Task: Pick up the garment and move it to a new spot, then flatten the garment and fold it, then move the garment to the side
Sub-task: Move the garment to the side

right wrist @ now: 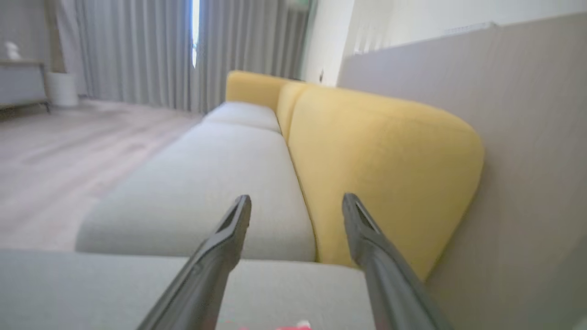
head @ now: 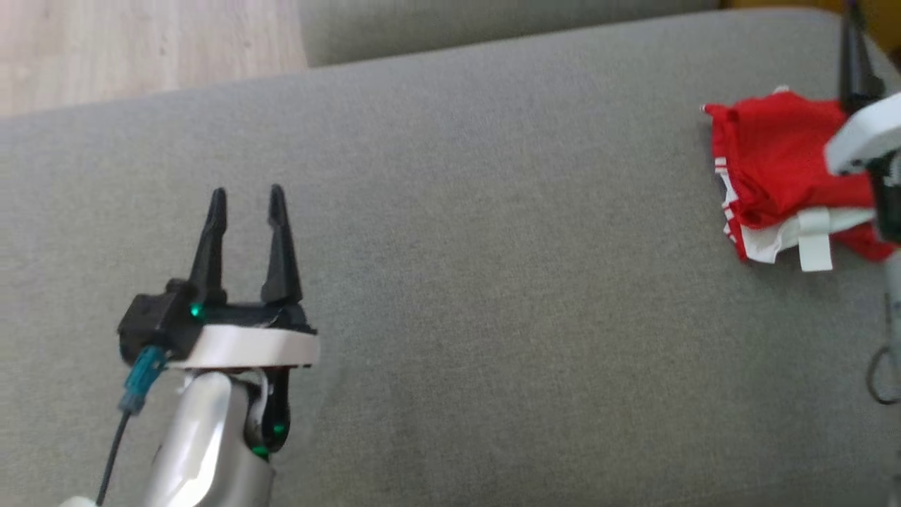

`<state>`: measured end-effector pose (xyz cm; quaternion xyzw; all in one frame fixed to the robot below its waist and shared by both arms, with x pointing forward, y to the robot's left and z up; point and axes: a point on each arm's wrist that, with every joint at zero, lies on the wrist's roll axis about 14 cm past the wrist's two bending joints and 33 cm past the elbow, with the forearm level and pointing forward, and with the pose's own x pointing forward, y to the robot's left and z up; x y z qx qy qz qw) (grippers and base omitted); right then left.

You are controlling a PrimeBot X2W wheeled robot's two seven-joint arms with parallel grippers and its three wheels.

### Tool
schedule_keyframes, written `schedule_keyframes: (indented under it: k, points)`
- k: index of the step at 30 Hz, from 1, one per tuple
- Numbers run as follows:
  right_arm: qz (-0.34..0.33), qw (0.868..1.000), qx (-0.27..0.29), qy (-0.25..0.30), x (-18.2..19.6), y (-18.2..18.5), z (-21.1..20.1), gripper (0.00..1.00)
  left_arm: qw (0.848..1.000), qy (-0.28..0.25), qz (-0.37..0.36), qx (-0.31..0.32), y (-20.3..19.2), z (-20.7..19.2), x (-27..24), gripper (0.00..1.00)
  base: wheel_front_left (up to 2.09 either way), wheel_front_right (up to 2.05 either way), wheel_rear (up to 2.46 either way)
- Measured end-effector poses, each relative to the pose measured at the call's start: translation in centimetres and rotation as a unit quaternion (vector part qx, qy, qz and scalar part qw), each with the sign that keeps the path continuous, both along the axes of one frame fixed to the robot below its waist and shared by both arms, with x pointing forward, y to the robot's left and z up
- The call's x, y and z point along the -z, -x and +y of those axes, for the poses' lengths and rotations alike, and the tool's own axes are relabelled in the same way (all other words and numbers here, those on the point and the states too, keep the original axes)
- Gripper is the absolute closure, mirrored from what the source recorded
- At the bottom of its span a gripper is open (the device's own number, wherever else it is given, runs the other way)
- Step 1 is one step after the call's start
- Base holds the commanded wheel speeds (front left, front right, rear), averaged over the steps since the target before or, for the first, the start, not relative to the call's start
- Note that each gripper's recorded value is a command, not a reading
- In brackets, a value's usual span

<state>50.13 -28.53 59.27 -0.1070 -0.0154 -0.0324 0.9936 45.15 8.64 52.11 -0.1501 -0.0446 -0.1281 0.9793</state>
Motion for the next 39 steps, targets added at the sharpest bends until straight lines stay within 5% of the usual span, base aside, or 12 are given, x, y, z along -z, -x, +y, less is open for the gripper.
schedule_keyframes:
  k: [5, 14, 28, 39]
  points:
    - [-0.075, 0.994, -0.056, -0.064, -3.0, 1.0, 5.2, 0.0, 0.999, 0.0, -0.012, -0.035, 1.5, 2.5, -1.1, 0.0, 0.0, 0.0, 0.0]
    - [-0.085, 0.974, -0.068, -0.201, 1.1, 5.5, 9.5, 0.0, 0.998, -0.002, -0.004, -0.069, 5.2, 5.2, -0.5, 0.0, 0.0, 0.0, 0.0]
    - [0.015, 0.969, -0.07, -0.235, 10.3, 10.9, 11.8, 0.0, 0.997, 0.01, 0.027, -0.077, 7.4, 5.8, 1.4, 0.0, 0.0, 0.0, 0.0]
    - [0.012, 0.969, -0.071, -0.236, 10.3, 11.4, 11.9, 0.0, 0.994, 0.039, 0.052, -0.082, 7.9, 6.1, 2.8, 0.0, 0.0, 0.0, 0.0]
